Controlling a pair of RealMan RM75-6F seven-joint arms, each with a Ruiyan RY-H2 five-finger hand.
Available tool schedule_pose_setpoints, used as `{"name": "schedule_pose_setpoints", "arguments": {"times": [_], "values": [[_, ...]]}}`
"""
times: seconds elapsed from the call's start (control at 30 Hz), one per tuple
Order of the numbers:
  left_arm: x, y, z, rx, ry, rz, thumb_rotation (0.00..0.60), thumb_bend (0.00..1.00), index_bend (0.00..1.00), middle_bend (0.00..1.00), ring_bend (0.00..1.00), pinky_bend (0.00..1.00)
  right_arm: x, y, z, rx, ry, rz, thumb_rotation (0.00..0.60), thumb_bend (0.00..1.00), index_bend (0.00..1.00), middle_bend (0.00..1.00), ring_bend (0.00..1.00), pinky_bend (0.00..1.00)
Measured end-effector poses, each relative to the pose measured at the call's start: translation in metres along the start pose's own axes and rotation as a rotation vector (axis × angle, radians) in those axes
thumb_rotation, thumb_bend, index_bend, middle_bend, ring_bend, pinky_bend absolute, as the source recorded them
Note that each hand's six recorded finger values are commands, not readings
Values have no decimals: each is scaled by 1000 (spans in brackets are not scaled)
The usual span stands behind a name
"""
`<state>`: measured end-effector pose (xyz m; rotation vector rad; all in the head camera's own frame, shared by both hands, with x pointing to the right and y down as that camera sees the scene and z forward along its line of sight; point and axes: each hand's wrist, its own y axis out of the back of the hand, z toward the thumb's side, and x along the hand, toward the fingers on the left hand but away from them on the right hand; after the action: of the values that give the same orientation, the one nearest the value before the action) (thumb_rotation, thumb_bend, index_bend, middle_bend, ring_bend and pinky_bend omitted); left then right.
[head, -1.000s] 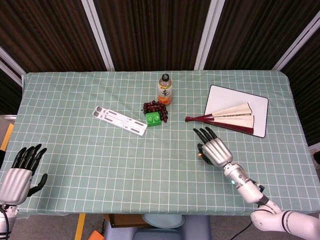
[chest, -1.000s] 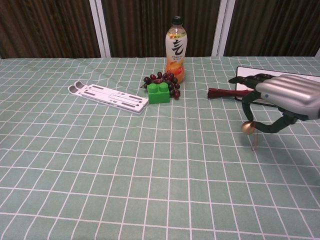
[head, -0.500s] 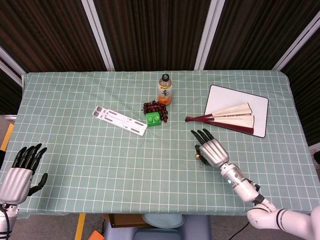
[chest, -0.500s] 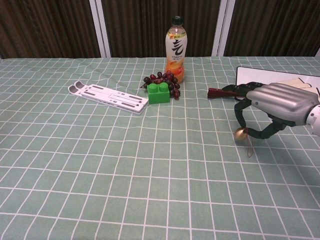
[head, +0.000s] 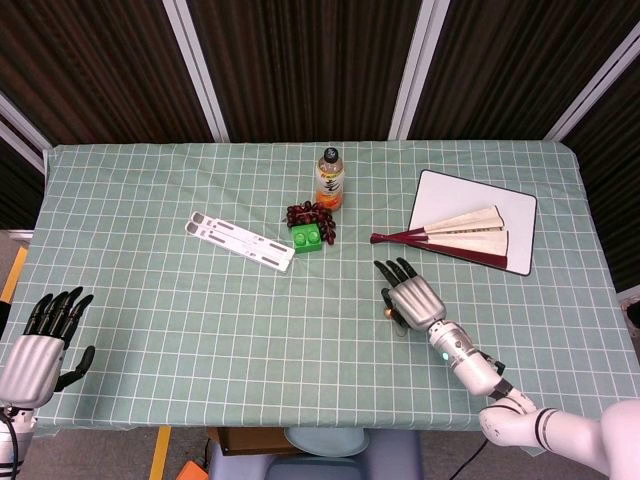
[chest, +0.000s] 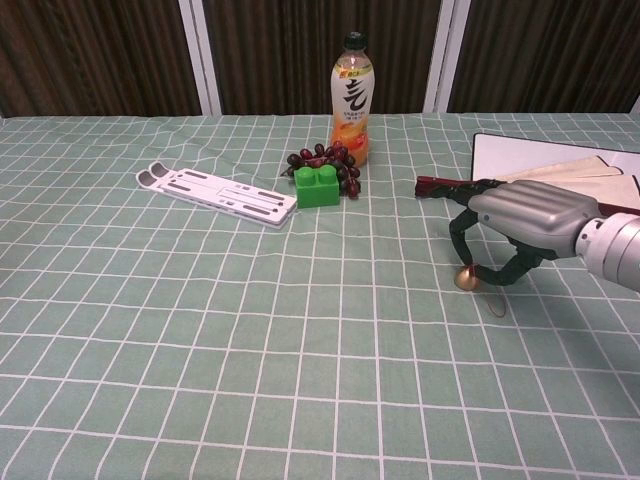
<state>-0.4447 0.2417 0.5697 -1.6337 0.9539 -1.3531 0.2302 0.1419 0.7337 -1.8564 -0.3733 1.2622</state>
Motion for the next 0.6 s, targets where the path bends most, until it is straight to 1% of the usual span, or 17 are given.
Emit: {"name": "schedule_pose_setpoints", "arguments": {"times": [0.17,0.37,0.47,0.57,0.6], "values": [[0,0,1,2,-2,2,600,443,0,0,0,22,4,1,-1,12,2,2,600,618,499,97,0,0],[-1,1,1,0,-4,6,600,443,0,0,0,22,12,6,-5,16,-6,-11,600,618,420,74,0,0],[-1,1,1,0,-5,6,600,443,0,0,0,22,18,11,-6,15,-8,-32,600,618,380,61,0,0],[-2,2,1,0,-4,10,600,443,0,0,0,23,27,18,-6,12,-9,-65,600,618,308,41,0,0],[-2,2,1,0,-4,12,600,442,0,0,0,23,30,20,-6,10,-9,-78,600,616,267,31,0,0]]}}
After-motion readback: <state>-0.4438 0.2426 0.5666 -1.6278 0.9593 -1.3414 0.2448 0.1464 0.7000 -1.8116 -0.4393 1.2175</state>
